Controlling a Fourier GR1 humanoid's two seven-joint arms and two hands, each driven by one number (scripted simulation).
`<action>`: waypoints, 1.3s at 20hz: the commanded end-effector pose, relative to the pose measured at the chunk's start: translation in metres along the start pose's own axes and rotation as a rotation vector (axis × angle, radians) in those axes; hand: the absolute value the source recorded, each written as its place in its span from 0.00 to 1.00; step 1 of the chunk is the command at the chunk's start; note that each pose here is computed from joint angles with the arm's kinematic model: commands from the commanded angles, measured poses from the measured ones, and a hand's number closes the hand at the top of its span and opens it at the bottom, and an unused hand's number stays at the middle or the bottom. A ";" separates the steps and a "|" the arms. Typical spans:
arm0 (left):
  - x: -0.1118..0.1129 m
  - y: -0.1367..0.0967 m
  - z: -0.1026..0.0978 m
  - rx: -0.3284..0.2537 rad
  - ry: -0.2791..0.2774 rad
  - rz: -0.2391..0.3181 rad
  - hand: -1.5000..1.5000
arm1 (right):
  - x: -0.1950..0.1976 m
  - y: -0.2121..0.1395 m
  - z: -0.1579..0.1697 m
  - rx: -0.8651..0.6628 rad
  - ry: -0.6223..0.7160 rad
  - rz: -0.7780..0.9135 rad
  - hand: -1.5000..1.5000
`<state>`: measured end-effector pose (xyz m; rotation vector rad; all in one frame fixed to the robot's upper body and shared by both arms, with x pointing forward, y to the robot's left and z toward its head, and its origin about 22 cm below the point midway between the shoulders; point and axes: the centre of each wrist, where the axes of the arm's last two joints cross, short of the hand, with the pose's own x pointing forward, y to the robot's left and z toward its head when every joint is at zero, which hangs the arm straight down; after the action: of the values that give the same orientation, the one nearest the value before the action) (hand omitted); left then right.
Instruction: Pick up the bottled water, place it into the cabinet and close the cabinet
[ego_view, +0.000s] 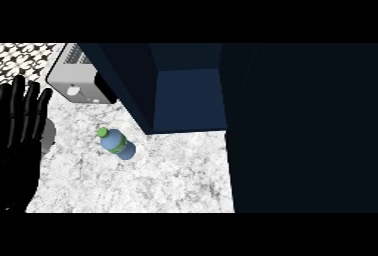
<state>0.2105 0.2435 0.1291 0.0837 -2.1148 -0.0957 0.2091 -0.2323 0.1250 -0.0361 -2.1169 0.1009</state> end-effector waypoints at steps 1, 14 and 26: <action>-0.004 -0.003 -0.005 -0.139 -0.042 0.079 0.00 | -0.009 -0.013 0.006 -0.027 -0.010 0.015 0.00; -0.046 0.024 0.021 -0.480 0.444 0.523 0.00 | -0.002 -0.006 0.057 0.074 0.315 -0.362 0.00; -0.042 0.064 0.033 -0.498 0.472 0.513 0.00 | 0.008 -0.010 0.092 0.072 0.299 -0.388 0.00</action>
<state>0.2082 0.3033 0.0870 -0.6747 -1.5419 -0.2624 0.1319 -0.2427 0.0985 0.3636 -1.7845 -0.0515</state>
